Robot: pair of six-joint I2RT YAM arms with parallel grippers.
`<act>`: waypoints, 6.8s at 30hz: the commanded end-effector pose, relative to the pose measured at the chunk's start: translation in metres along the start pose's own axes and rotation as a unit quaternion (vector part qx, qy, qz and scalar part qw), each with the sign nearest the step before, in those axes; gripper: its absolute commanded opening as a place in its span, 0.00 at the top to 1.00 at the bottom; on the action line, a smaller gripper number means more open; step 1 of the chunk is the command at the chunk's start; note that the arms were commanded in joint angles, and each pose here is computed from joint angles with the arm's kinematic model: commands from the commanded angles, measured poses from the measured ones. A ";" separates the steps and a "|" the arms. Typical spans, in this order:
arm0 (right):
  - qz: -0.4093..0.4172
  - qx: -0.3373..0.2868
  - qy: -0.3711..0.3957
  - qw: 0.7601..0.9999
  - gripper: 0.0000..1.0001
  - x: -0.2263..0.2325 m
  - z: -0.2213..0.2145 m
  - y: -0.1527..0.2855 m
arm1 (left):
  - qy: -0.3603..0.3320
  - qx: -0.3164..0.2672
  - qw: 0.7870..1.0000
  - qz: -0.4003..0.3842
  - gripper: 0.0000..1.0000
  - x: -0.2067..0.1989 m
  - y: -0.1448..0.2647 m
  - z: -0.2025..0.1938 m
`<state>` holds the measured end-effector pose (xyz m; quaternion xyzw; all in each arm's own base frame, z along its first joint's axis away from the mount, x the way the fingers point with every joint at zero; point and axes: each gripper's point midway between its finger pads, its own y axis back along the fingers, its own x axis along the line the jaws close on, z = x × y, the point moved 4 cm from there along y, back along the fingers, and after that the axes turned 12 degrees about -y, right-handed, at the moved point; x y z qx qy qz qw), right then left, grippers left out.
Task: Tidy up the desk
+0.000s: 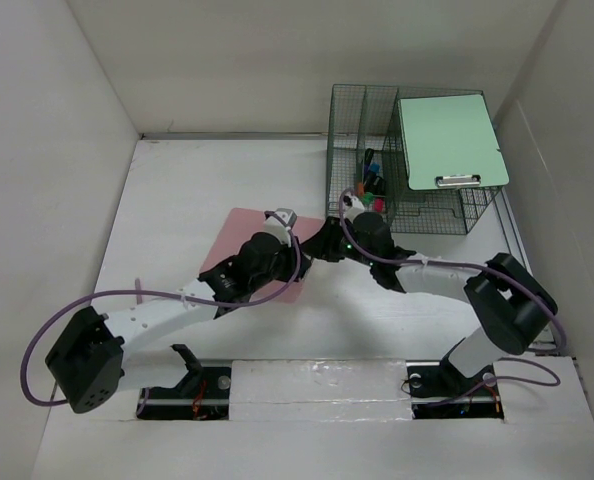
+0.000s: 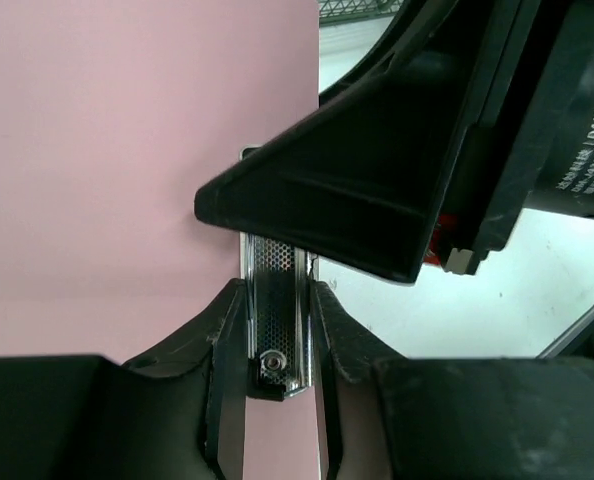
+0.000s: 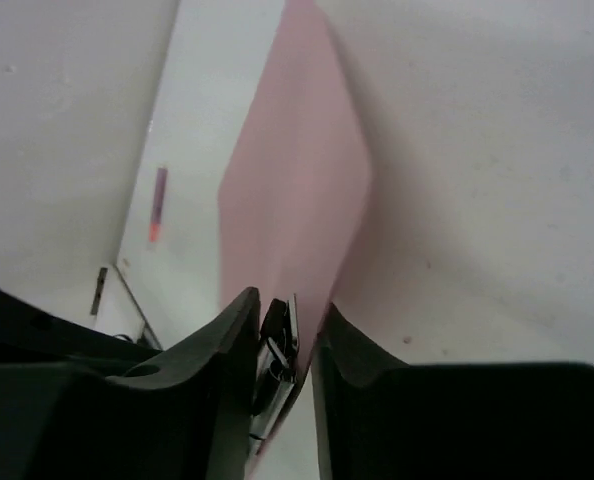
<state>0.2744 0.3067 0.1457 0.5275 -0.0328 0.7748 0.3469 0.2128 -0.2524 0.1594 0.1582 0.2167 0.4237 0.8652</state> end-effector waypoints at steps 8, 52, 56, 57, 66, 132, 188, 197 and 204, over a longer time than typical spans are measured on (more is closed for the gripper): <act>0.061 -0.043 0.020 0.997 1.00 0.048 0.024 0.001 | 0.013 -0.095 0.995 -0.020 0.97 -0.008 0.021 0.039; 0.056 -0.537 0.066 0.839 1.00 0.088 0.276 0.311 | 0.080 -0.226 0.971 -0.011 0.29 0.001 0.057 0.083; 0.052 -0.535 0.018 0.843 1.00 0.051 0.290 0.305 | 0.076 -0.220 0.972 -0.018 0.29 -0.001 0.055 0.080; 0.055 -0.537 0.011 0.842 1.00 0.045 0.290 0.305 | 0.075 -0.218 0.973 -0.017 0.29 0.000 0.054 0.079; 0.047 -0.558 -0.039 0.828 1.00 0.011 0.293 0.301 | 0.075 -0.200 0.977 -0.022 0.29 -0.001 0.043 0.068; -0.277 -0.594 -0.146 0.741 0.00 -0.076 0.266 0.292 | 0.065 -0.196 0.978 -0.035 0.09 -0.010 0.037 0.087; 0.058 -0.305 0.341 0.887 0.43 0.165 0.135 0.270 | 0.087 -0.260 0.961 -0.029 0.01 -0.002 0.075 0.099; 0.061 -0.274 0.304 0.910 0.00 0.123 0.099 0.247 | 0.113 -0.323 0.940 0.013 0.02 0.018 0.099 0.106; 0.057 -0.279 0.292 0.913 0.00 0.112 0.091 0.244 | 0.114 -0.330 0.937 0.025 0.01 0.021 0.102 0.111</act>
